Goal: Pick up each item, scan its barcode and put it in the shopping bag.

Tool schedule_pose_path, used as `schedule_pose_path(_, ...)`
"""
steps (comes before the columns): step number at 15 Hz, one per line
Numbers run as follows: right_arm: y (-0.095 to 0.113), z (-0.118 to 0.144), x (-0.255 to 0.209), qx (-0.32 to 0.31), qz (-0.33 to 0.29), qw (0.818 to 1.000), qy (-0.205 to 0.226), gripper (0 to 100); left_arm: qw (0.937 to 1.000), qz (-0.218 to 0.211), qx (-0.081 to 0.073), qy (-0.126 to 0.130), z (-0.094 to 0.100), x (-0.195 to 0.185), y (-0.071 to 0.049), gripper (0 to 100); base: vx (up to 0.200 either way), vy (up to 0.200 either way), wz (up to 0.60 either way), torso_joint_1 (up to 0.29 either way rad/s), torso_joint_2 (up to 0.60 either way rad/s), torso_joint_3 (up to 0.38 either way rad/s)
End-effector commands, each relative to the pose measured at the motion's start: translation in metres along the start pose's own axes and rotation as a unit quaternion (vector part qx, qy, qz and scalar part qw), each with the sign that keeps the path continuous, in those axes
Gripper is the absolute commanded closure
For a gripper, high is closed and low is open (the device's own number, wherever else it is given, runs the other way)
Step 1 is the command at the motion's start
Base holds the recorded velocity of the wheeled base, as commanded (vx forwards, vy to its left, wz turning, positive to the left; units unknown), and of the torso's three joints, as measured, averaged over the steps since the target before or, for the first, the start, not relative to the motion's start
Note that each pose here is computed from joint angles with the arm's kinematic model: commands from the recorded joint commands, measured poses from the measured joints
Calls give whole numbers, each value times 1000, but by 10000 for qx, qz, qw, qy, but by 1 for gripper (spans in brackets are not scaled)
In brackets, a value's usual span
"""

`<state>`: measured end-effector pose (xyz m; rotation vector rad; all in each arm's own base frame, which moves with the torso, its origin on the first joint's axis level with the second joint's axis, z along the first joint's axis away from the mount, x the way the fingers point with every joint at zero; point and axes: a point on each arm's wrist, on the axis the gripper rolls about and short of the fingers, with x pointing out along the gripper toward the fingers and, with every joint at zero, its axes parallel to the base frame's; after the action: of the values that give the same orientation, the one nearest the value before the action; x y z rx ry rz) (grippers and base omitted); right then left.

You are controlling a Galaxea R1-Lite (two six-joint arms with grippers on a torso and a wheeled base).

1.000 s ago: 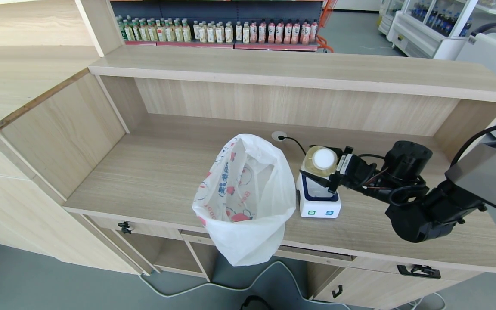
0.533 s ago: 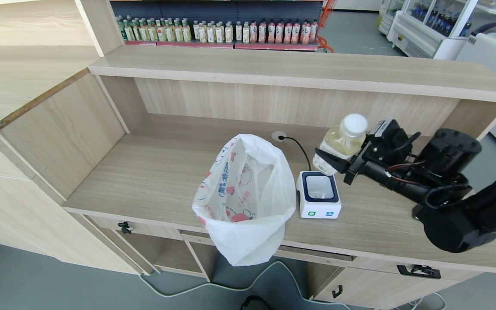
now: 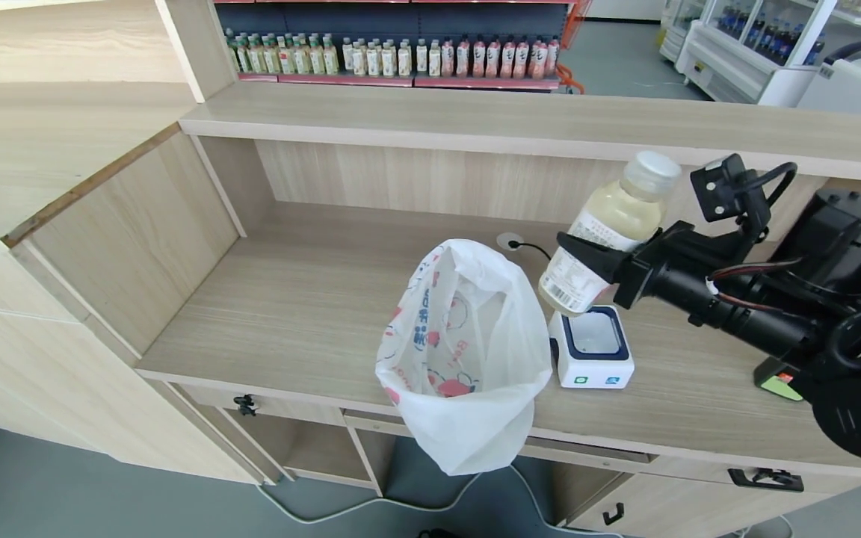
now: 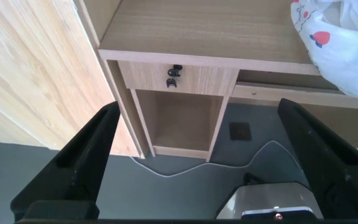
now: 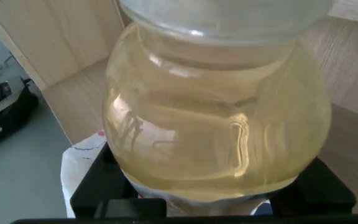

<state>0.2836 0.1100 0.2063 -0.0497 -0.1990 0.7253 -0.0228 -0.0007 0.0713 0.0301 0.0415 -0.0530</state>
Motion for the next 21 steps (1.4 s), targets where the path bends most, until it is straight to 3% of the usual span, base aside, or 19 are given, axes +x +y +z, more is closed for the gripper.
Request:
schedule_pose_path(1, 3, -4, 4, 61, 20, 9999, 114, 100, 10000, 1, -1, 3, 0, 0, 0, 0, 0, 200, 0, -7, 7, 7)
schedule_pose_path(5, 4, -42, 33, 268, -187, 9981, 516, 100, 10000, 1, -1, 3, 0, 0, 0, 0, 0, 200, 0, 4, 4, 2)
schedule_pose_path(8, -1, -60, 53, 293, -175, 9977, 588, 100, 10000, 1, -16, 3, 0, 0, 0, 0, 0, 0, 0, 0, 0, 0)
schedule_pose_path(12, 13, -76, 51, 418, 13, 9954, 865, 100, 10000, 1, -16, 3, 0, 0, 0, 0, 0, 0, 0, 0, 0, 0)
schedule_pose_path(15, 24, -91, 49, 380, 129, 9958, 827, 100, 10000, 1, -16, 3, 0, 0, 0, 0, 0, 0, 0, 0, 0, 0)
schedule_pose_path(18, 20, -118, 45, 78, 102, 9969, 777, 100, 10000, 1, -16, 3, 0, 0, 0, 0, 0, 0, 0, 0, 0, 0)
schedule_pose_path(21, 20, -138, 41, -102, 127, 9945, 1030, 100, 10000, 1, -16, 3, 0, 0, 0, 0, 0, 0, 0, 0, 0, 0)
